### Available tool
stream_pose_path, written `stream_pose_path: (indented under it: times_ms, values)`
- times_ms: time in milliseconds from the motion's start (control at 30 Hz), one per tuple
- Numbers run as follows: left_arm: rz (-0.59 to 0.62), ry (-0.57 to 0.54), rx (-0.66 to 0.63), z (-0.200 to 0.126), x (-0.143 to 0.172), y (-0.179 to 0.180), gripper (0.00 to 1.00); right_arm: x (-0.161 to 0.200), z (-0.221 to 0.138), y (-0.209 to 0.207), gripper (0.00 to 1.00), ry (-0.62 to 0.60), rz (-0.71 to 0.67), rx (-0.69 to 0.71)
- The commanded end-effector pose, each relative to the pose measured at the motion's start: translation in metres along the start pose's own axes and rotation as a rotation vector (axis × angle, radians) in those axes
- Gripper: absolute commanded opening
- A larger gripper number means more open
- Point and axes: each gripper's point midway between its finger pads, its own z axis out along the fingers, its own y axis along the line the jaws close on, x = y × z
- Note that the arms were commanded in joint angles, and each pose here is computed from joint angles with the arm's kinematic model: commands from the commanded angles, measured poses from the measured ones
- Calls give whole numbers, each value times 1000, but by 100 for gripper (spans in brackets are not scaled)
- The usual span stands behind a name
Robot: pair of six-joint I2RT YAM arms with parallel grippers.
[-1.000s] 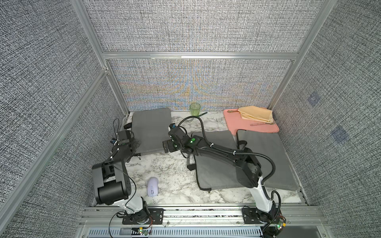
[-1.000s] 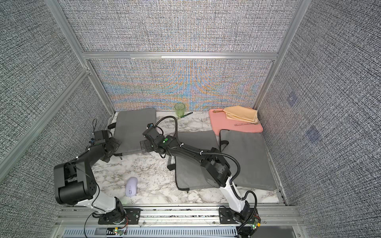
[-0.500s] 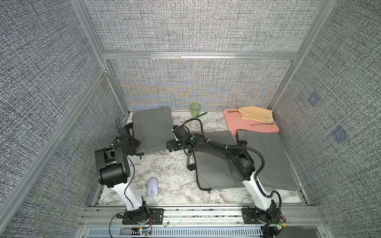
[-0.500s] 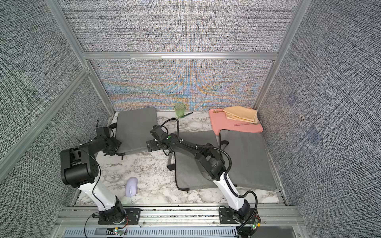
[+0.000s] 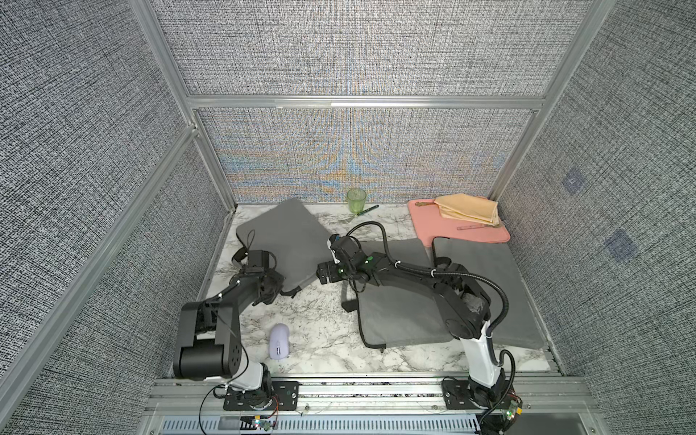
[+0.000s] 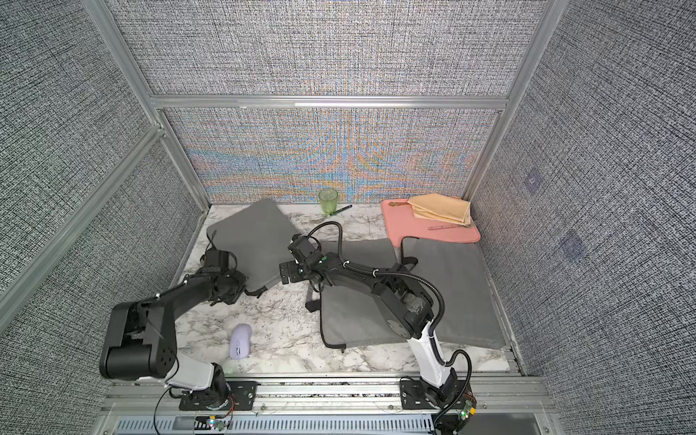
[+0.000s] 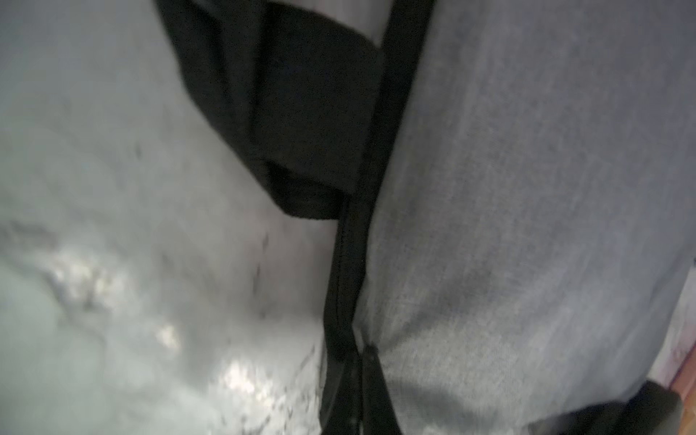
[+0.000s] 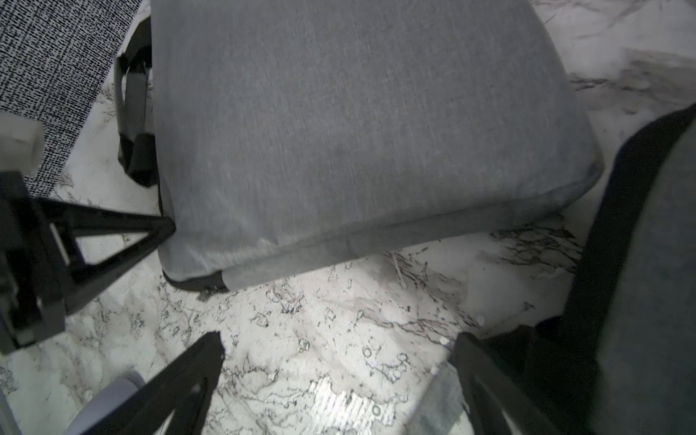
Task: Put the mouse into the laptop bag
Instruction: Adjust the zippered laptop bag at the center of the board.
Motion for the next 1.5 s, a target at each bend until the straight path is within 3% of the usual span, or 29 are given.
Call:
stream_pose_path:
  times_ms: [0,200,367,533,600,633,733,800,933,1100,1467]
  values:
    - [-19,11,27,-7,26,1,0,-6,-9,-1,99,-40,9,0]
    - [20,16,91,-20,45,-19,0,3,-28,6,94,-53,20,-32]
    - [42,-34,117,-33,53,-38,0,30,-31,15,65,-14,28,-62]
    - [49,-15,141,-30,61,-48,0,55,-29,19,44,19,26,-57]
    - [56,-6,130,-28,63,-49,0,59,-28,18,42,20,27,-52]
    - [54,-2,111,-27,63,-46,5,59,-28,19,42,18,23,-54]
    - [62,-13,69,-31,61,-38,58,65,-23,24,43,23,-12,-56]
    - [81,-56,52,-41,53,-36,79,70,-17,29,43,32,-35,-58]
    - [139,-213,34,-66,25,-32,82,81,-4,34,44,46,-83,-53]
    - [125,-297,37,-89,-3,-21,83,88,11,28,46,49,-155,13]
    - [66,-261,35,-77,-34,-7,82,88,38,17,45,60,-251,103]
